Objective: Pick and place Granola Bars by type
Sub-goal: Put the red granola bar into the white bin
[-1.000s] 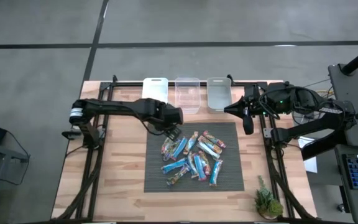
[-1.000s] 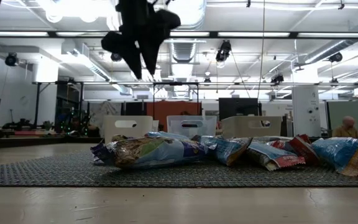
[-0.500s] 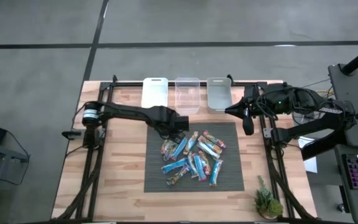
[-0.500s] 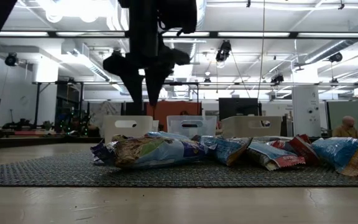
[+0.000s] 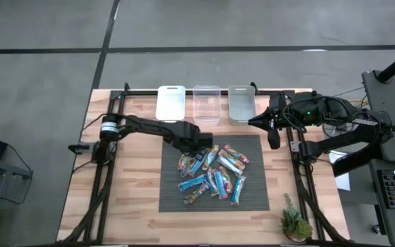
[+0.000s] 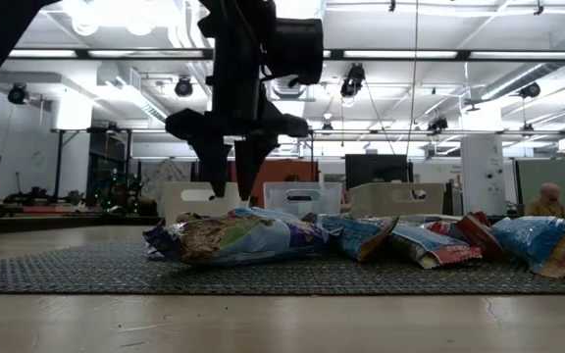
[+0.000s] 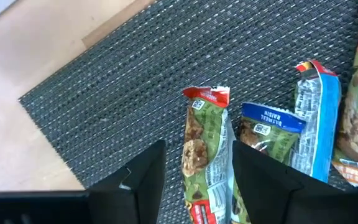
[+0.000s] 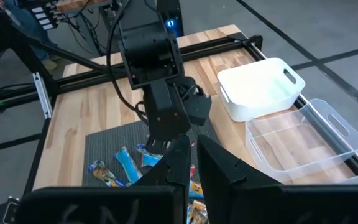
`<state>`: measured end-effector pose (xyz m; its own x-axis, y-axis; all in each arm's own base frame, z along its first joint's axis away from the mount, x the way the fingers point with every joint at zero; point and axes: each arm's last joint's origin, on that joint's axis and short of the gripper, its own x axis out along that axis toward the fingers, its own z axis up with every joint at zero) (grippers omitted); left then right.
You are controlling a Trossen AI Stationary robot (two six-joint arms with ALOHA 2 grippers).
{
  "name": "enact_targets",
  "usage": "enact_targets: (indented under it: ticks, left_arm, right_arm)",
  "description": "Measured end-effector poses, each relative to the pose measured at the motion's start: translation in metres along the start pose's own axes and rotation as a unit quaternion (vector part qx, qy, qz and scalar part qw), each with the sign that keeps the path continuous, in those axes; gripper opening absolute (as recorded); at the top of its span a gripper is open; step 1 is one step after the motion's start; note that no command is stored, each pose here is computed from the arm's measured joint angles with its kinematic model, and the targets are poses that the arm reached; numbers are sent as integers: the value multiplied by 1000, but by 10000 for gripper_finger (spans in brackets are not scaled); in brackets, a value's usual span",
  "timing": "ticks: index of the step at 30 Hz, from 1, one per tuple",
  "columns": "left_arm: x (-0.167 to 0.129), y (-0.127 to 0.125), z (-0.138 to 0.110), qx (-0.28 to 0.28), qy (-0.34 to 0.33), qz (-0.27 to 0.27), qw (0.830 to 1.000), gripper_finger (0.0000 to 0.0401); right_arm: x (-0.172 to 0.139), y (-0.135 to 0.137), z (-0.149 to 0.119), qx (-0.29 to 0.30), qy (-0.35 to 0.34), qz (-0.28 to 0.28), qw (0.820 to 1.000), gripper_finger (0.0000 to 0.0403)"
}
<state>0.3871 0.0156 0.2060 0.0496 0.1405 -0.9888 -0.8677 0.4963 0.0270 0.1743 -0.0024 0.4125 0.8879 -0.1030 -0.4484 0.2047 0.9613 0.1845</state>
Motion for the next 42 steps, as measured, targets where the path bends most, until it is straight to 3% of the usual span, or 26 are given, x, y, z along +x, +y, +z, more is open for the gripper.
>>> enact_targets:
  ticks: [15,42]
  left_arm:
    - [10,-9,5,-2,-30,-13,999,168]
    - [23,-8,3,10,-13,16,1000,168]
  right_arm:
    - [0,0,0,-2,0,0,1000,22]
    - [0,0,0,-6,0,0,1000,22]
